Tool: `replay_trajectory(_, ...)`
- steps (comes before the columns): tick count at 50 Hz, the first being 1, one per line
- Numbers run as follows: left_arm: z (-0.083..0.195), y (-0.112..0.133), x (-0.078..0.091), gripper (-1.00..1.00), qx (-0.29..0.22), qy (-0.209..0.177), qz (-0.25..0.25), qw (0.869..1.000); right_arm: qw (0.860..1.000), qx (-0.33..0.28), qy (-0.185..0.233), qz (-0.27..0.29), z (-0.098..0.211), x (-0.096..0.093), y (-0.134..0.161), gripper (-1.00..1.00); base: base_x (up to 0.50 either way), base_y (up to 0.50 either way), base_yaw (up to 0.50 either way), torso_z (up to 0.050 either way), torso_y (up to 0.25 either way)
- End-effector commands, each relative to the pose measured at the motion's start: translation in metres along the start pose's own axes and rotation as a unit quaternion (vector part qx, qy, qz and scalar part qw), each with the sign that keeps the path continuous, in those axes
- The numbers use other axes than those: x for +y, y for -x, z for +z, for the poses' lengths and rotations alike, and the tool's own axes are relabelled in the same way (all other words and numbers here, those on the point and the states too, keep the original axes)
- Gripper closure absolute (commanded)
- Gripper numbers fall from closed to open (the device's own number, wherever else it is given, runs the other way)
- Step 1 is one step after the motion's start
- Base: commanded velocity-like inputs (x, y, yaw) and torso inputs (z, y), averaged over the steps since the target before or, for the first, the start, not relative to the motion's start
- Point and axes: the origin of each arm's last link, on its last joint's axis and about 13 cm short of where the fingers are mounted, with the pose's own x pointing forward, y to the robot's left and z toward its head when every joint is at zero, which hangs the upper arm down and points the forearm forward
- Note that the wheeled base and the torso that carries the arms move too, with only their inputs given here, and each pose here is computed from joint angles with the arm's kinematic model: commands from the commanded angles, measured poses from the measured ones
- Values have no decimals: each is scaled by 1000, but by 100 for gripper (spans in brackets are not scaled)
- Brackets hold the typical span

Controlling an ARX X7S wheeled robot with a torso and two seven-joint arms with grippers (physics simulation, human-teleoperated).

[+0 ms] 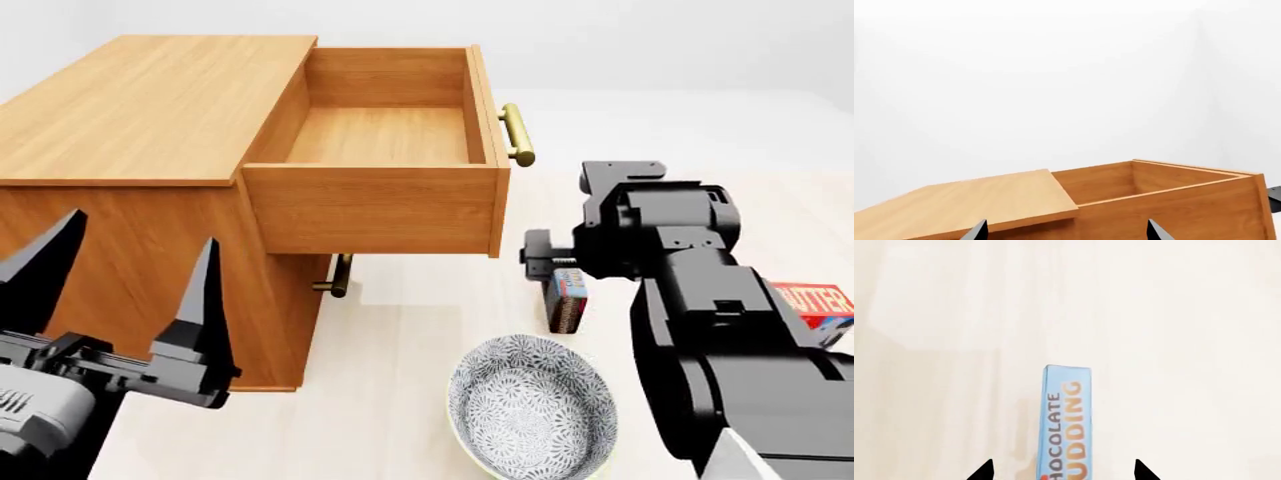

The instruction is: Put the chocolate pudding in the top drawer of the cabinet and close it.

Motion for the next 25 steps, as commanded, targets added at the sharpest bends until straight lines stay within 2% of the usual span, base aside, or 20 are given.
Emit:
replay_trajectory(1,1,3,0,-100,-23,-13,-14,1000,1000,2,6,5,-2,2,-2,-100,0,0,0,0,0)
replay_trajectory(5,0,5,-1,-100,-35,-17,-38,999,1000,1,8,5,-2,2,-2,-100,0,0,0,0,0)
replay_trajectory(9,-1,5,-1,-100,-52,-26,-41,997,1000,4,13,5,-2,1,-2,-100,0,0,0,0,0)
replay_trajectory(13,-3,5,-3,-100,-48,-52,-41,997,1000,3,18,1,-3,0,-3,-100,0,0,0,-5,0)
replay_trajectory(25,-7,7,-6,-100,-38,-70,-55,995,1000,11,16,-10,-5,0,-3,-100,0,0,0,-50,0)
